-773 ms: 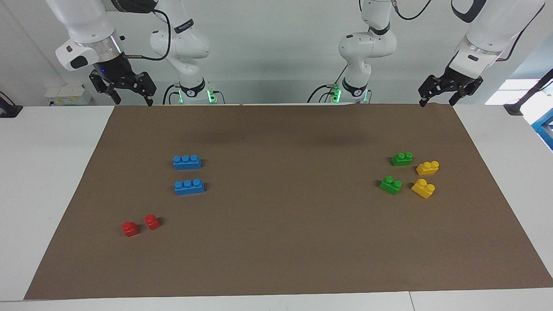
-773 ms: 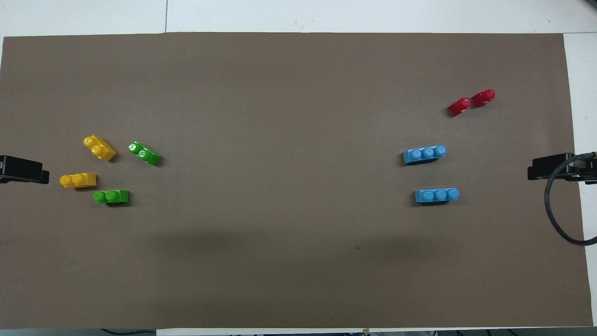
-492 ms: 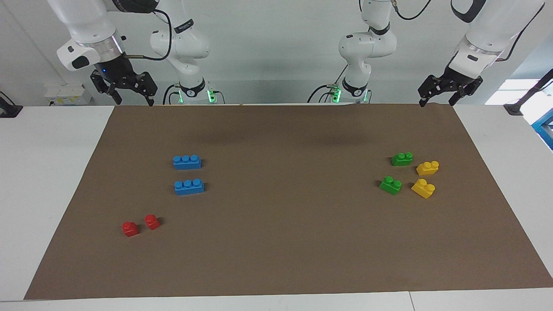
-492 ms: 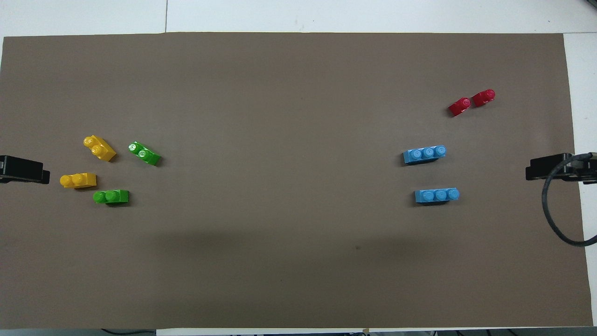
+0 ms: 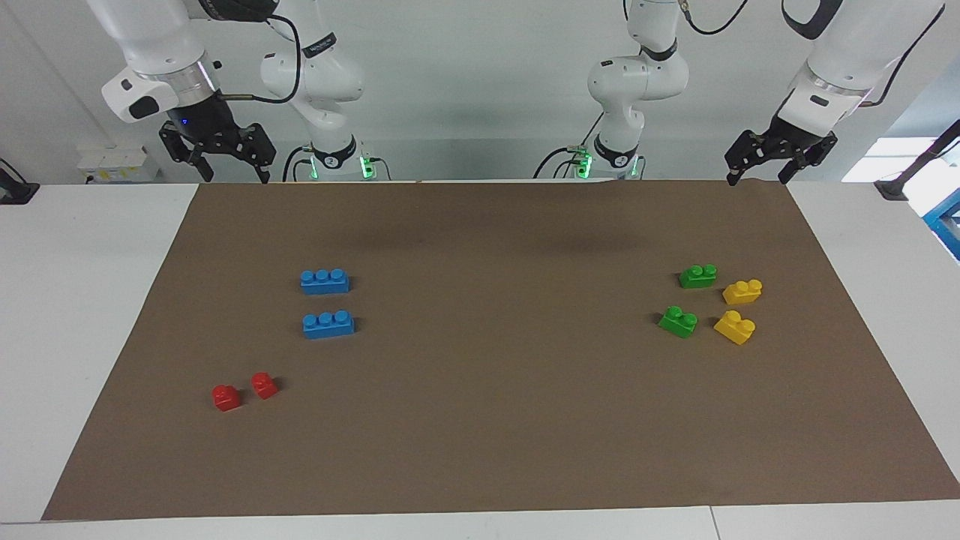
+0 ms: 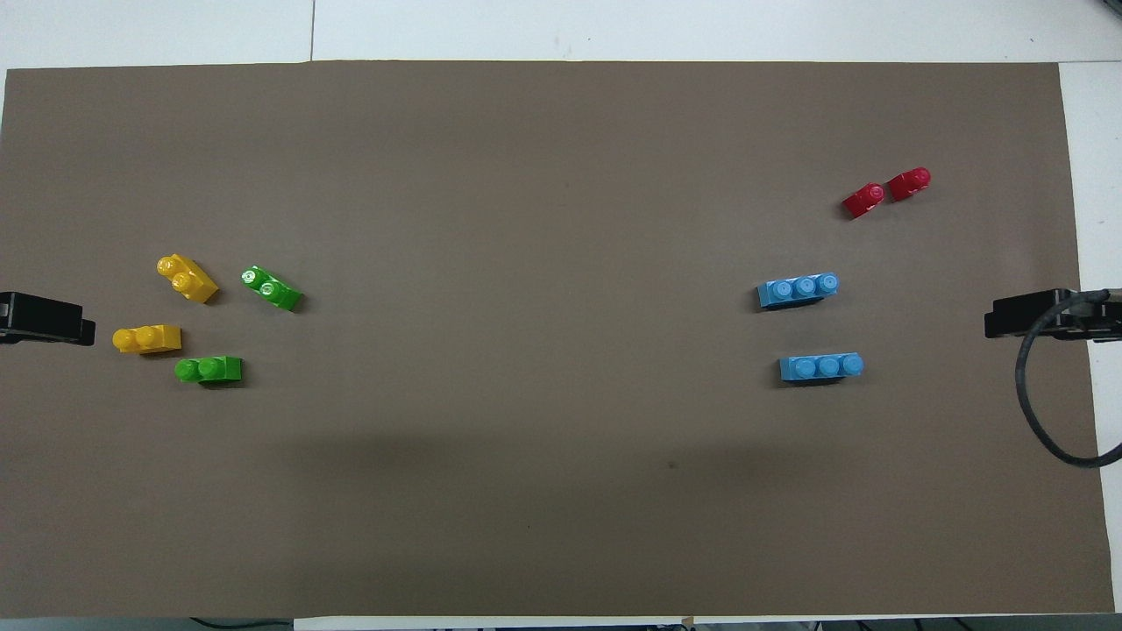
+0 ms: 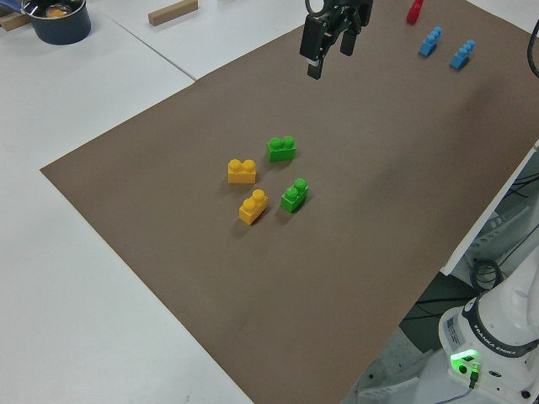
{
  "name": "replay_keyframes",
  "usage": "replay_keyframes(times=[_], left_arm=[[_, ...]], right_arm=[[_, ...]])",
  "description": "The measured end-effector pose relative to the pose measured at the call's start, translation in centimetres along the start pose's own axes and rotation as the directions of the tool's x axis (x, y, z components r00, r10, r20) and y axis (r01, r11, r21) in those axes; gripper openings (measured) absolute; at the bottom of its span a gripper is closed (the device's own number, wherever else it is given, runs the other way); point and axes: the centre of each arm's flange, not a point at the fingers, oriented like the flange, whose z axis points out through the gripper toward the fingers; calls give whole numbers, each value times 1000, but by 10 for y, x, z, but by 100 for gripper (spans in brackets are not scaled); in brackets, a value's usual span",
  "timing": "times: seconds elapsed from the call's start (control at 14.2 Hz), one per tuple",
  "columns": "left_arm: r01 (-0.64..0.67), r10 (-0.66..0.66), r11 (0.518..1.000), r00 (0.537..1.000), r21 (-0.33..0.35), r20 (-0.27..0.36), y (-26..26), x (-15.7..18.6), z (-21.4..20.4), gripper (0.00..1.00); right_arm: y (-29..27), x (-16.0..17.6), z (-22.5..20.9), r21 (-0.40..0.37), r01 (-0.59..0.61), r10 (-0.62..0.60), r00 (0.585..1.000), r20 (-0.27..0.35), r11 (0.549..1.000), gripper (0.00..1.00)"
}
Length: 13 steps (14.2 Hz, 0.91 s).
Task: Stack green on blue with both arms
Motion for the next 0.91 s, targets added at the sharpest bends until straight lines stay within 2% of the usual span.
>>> replay_keyframes(times=[0.21, 0.42, 0.56, 0.7, 0.91], left_arm=[[0, 0, 1000, 1000, 0, 1, 0, 0, 0, 100], [0, 0, 1000, 1000, 0, 1, 0, 0, 0, 100], [0, 0, 1000, 1000, 0, 1, 0, 0, 0, 100], [0, 0, 1000, 1000, 0, 1, 0, 0, 0, 100], [3, -3, 1000, 1000, 0, 1, -1, 0, 0, 100]], right_arm=[[2, 6, -1, 4, -38, 39, 998, -43, 999, 100], [3, 15, 14, 9, -204, 204, 979, -21, 979, 100], [3, 24, 30, 7, -331, 330, 944, 10, 944, 100], [1, 35, 51, 24, -484, 482, 874, 65, 875, 98], [0, 53, 84, 49, -709, 692, 699, 181, 704, 100]])
